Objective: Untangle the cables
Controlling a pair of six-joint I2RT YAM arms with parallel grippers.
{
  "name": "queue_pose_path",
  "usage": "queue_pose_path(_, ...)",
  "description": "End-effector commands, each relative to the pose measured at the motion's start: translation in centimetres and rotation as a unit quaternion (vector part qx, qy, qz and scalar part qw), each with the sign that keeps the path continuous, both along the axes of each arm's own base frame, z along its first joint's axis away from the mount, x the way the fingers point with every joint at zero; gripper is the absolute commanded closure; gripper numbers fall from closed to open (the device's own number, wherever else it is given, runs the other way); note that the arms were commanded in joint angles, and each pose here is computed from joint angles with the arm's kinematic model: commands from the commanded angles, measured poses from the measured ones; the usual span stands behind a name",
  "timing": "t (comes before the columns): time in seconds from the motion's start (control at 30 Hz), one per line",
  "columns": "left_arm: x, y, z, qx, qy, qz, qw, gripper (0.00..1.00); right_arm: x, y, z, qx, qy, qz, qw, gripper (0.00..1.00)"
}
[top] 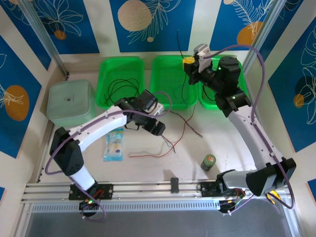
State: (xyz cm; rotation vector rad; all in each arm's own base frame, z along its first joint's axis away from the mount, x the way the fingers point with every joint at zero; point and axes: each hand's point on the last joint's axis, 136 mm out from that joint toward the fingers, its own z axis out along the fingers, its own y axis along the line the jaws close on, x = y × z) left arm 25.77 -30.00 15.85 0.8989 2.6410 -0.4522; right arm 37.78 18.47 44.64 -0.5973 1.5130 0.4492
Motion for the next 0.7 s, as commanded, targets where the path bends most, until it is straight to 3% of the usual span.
queue_pose_path(0.0, -1.0, -0.1, -1.3, 0.03, 0.012, 0.009, 0.999, 0.12, -1.6, -1.4, 3.9, 0.019, -0.041, -0.006, 0.999, 1.0)
queue_pose_path(0.33, -1.6, -1.9, -3.2, 0.021, 0.023, 0.011, 0.999, 0.13, -1.2, -0.7, 7.9, 0.071, -0.079, 0.024, 0.994, 1.0)
queue_pose_path(0.5, -2.3, 0.6, -4.5, 0.066, 0.032, 0.045, 0.996, 0.12, -0.6, 3.5, 9.0, 0.108, -0.08, 0.095, 0.986, 1.0)
queue_pose_path(0.67, -3.2, 3.1, -4.4, 0.065, 0.03, 0.079, 0.994, 0.11, 0.5, 8.2, 9.0, 0.117, -0.089, 0.146, 0.978, 1.0)
